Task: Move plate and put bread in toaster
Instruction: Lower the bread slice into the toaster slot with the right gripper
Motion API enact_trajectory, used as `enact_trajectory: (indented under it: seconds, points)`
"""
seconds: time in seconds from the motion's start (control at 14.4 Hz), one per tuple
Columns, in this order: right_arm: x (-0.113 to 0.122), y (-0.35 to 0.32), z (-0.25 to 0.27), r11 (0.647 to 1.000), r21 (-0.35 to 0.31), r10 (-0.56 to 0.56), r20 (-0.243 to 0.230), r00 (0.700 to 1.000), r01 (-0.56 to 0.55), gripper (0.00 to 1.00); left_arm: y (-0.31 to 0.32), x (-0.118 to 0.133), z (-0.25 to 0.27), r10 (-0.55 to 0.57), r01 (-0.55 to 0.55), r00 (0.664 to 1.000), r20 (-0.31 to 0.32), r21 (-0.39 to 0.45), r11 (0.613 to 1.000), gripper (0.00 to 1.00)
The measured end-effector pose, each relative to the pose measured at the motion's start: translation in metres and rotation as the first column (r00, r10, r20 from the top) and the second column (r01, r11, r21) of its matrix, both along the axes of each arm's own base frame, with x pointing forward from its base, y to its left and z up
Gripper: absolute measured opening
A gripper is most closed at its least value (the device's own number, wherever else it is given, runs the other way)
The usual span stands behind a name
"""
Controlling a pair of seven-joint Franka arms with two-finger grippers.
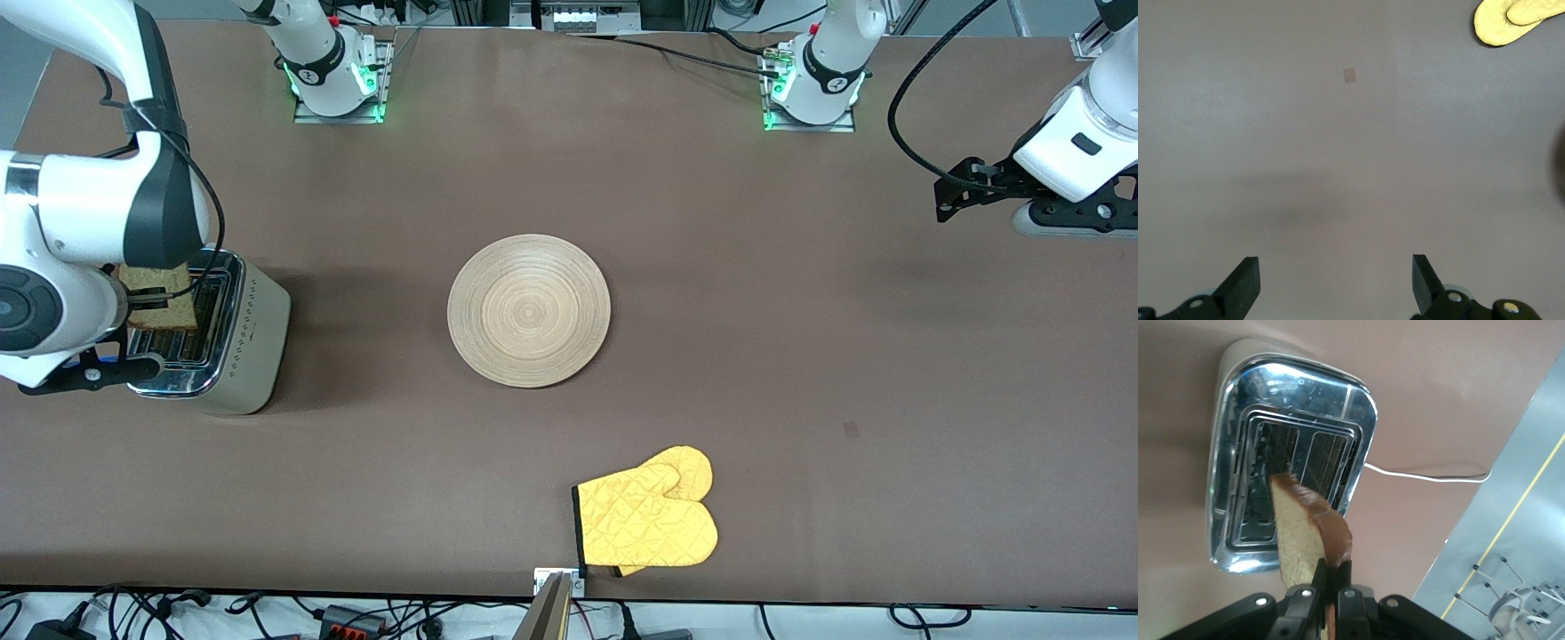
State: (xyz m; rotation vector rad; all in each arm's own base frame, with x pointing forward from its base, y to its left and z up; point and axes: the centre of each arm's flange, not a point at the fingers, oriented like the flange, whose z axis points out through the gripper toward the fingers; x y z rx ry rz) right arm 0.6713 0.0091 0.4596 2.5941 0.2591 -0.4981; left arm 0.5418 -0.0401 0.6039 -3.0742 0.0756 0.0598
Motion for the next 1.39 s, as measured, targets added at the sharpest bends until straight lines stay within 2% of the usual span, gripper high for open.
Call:
enact_trajectory:
  seconds: [0.28, 0.63, 1.04, 1.39]
  points:
    - [0.005, 0.0, -0.019, 1.0, -0.011, -0.006, -0.009, 1.0, 0.006, 0.07, -0.001, 0.0, 0.0, -0.002, 0.002, 1.0, -0.001, 0.0, 1.0, 1.0]
    - [0.018, 0.006, -0.031, 1.0, -0.003, 0.017, 0.041, 0.999, -0.017, 0.07, -0.001, 0.0, 0.001, -0.002, 0.002, 1.0, 0.002, 0.0, 1.0, 1.0]
    - [0.031, 0.008, -0.046, 1.0, 0.001, 0.027, 0.058, 0.998, -0.027, 0.07, -0.001, 0.001, 0.01, -0.001, 0.001, 1.0, 0.022, -0.002, 1.0, 1.0]
    - [0.031, 0.012, -0.046, 0.999, 0.032, 0.019, 0.06, 0.998, -0.02, 0.1, -0.001, 0.001, 0.013, -0.002, 0.002, 1.0, 0.028, -0.002, 1.0, 1.0]
